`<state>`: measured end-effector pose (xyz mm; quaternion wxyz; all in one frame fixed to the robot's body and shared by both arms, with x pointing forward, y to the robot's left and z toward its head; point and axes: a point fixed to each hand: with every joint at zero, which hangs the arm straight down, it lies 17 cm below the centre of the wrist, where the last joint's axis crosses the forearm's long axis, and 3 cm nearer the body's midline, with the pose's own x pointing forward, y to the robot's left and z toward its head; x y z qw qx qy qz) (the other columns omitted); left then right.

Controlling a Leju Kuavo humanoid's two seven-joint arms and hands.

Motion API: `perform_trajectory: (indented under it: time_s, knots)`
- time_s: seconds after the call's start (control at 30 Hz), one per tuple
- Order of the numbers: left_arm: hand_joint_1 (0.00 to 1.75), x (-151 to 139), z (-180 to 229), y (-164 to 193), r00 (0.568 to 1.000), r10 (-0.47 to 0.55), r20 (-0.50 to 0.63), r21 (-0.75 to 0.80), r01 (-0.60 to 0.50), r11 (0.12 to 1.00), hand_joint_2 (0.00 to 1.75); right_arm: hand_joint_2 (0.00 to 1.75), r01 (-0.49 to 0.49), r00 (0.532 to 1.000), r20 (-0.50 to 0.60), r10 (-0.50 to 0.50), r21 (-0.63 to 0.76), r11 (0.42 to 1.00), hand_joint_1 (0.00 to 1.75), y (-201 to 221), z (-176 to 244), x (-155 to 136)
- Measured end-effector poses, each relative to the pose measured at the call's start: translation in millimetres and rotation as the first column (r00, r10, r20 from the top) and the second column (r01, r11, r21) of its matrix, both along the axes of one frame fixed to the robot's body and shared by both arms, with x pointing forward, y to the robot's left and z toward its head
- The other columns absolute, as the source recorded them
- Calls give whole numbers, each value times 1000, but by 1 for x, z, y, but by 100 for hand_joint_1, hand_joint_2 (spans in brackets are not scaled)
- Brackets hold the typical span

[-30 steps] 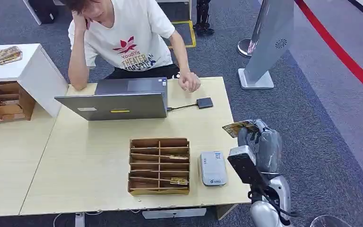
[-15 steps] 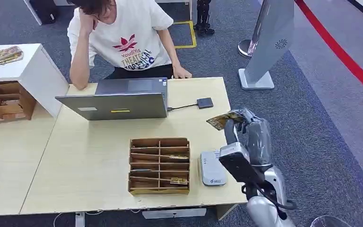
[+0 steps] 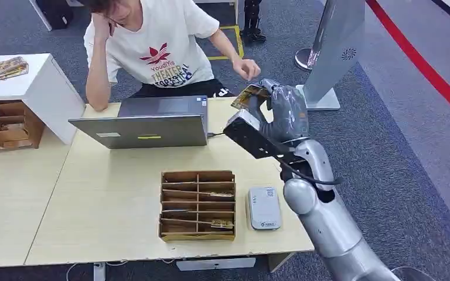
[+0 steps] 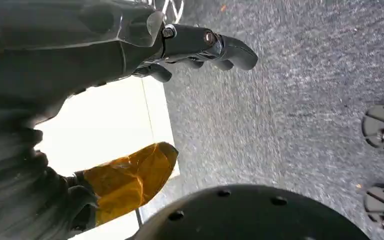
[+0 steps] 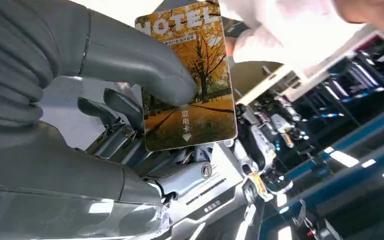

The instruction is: Pass the card to the sensor for recognition and then transmit it.

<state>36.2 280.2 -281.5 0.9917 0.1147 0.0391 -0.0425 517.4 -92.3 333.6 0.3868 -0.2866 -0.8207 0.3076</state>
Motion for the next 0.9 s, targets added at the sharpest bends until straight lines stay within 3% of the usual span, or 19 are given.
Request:
perform_trajectory:
  time_s: [0.4,0.9]
  knots:
    - [0,5,0,6,996,-89,2,12,89,996,175,175,119,992,-17,-123,-162,980,175,6,9,57]
    - [0,7,1,8,994,-110,-1,17,110,994,175,175,141,988,-43,-151,-188,972,175,14,11,75]
